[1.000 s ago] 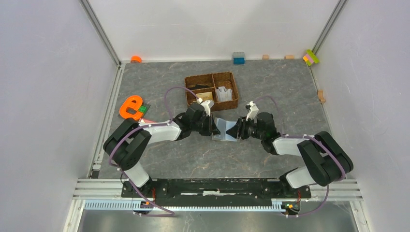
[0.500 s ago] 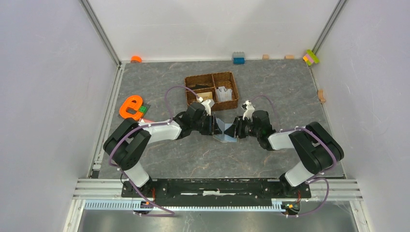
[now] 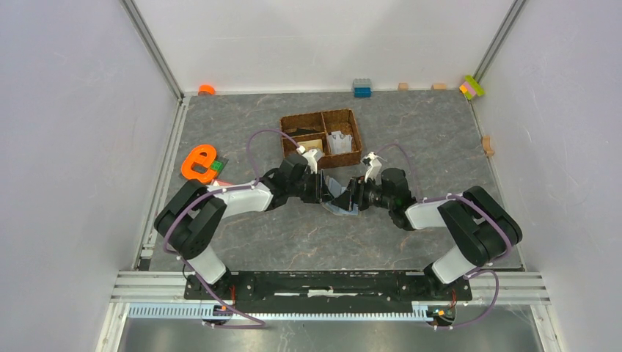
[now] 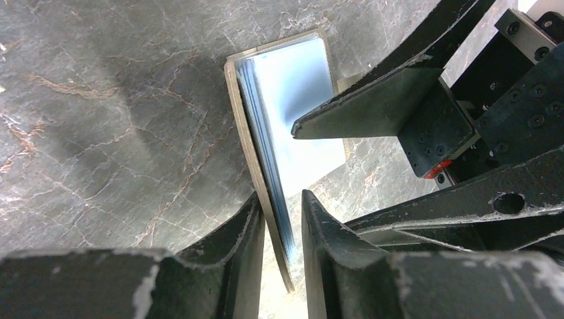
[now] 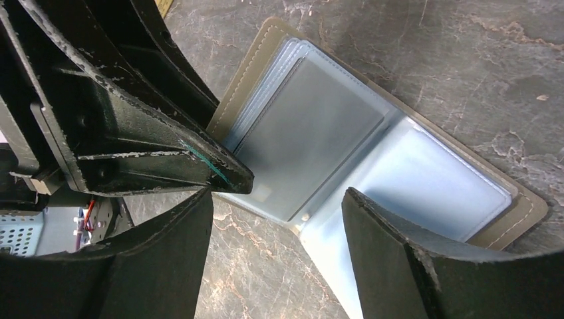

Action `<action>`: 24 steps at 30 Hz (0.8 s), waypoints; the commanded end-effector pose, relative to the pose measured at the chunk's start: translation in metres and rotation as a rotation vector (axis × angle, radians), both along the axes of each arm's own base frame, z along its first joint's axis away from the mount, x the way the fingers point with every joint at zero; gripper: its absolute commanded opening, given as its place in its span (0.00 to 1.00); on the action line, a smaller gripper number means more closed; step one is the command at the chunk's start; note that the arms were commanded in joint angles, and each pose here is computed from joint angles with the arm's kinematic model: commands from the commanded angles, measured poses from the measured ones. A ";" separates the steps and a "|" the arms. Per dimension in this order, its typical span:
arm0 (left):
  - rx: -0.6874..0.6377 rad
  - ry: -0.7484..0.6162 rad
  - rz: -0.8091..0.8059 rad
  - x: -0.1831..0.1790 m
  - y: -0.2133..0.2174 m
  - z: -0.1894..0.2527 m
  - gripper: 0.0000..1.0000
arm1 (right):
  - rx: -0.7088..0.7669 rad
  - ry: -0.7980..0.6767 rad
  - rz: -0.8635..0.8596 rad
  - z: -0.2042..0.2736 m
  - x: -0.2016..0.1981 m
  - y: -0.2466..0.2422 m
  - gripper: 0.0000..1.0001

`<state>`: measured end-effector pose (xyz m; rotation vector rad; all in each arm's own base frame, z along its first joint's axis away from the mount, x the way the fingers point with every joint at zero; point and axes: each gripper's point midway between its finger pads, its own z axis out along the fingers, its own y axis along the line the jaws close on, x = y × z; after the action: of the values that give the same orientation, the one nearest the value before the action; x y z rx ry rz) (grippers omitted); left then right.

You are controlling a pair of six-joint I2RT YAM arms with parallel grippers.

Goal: Take the credit cards out of the card holder
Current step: Remove the credit card from the card holder.

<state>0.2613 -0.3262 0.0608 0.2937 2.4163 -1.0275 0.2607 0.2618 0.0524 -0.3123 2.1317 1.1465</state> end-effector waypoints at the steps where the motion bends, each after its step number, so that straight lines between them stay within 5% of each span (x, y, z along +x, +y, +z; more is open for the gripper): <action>1: -0.101 -0.080 -0.039 0.002 -0.012 0.035 0.34 | 0.049 -0.040 0.013 0.014 0.002 0.006 0.76; 7: -0.158 -0.057 -0.043 0.001 -0.012 0.039 0.39 | 0.053 -0.039 0.014 0.014 0.001 0.007 0.83; 16: -0.189 -0.032 -0.045 0.002 -0.012 0.037 0.12 | 0.062 -0.022 0.029 0.012 -0.001 0.010 0.84; 24: -0.231 -0.023 -0.046 0.002 -0.012 0.041 0.08 | 0.074 -0.012 0.016 0.011 -0.001 0.009 0.85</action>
<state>0.2627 -0.3267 0.0722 0.2704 2.3593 -1.1574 0.2583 0.2668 0.0531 -0.2884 2.1285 1.2045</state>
